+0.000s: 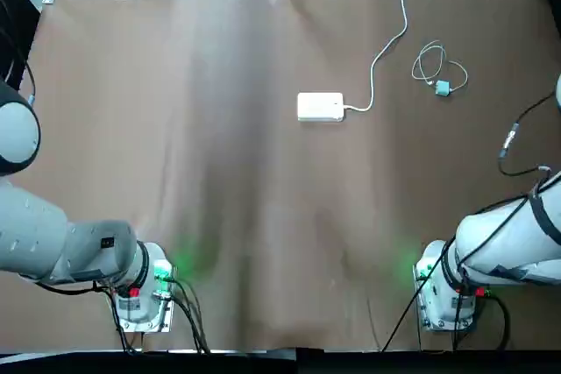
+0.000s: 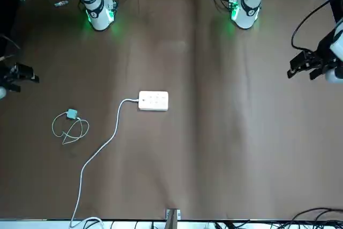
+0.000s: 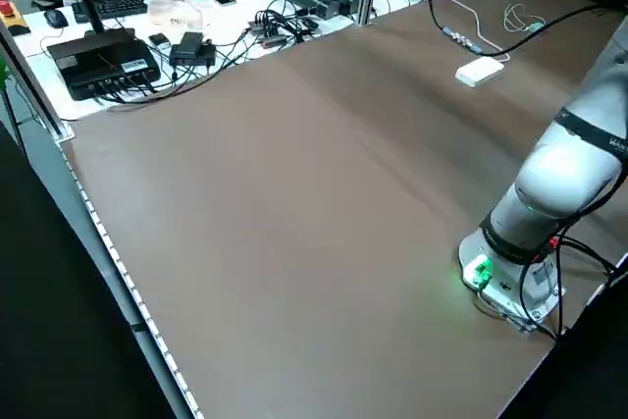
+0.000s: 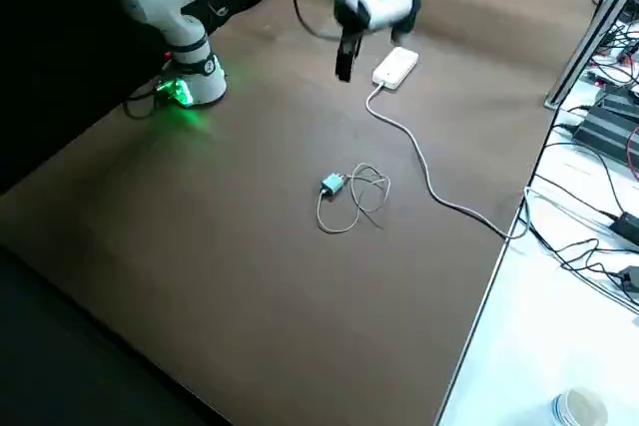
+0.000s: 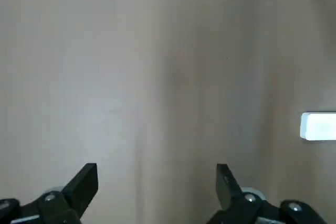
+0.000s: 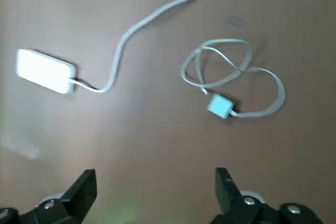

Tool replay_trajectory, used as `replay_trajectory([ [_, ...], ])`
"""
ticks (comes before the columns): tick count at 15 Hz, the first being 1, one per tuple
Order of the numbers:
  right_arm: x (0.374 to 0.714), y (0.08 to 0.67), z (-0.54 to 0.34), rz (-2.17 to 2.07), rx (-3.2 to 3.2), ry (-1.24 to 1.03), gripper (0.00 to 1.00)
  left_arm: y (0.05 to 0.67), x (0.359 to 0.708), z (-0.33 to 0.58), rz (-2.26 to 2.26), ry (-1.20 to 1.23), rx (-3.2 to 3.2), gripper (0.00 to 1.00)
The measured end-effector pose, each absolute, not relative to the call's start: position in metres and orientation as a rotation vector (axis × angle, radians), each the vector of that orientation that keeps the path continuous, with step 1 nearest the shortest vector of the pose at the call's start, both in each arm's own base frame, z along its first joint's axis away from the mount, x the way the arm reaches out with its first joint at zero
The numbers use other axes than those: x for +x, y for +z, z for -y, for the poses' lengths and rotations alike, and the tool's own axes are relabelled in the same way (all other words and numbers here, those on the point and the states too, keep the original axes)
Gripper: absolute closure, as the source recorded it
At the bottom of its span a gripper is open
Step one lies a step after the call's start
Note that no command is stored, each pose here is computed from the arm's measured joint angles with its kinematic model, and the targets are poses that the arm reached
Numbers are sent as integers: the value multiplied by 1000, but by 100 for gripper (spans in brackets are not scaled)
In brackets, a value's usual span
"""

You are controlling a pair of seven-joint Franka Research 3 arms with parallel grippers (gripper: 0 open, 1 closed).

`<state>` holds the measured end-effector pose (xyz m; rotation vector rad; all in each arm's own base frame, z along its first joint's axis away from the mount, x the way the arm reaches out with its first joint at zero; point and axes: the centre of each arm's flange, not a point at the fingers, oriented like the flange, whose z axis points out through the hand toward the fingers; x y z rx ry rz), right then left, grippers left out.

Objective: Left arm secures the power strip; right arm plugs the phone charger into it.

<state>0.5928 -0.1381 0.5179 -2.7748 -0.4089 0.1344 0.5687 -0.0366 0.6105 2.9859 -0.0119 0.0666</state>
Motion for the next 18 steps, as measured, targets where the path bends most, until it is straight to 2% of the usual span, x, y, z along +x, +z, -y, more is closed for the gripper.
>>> replay_trajectory([
  [4,598,452,191,697,-2547,30,0,582,569,63,5,37,2915,0],
  [9,606,355,212,1114,-2215,-122,0,534,568,117,-1,61,2774,1],
  [14,610,269,240,1302,-1956,-381,0,484,565,166,-21,61,2672,1],
  [18,612,229,258,1424,-1820,-561,0,432,572,205,-74,4,2557,1],
])
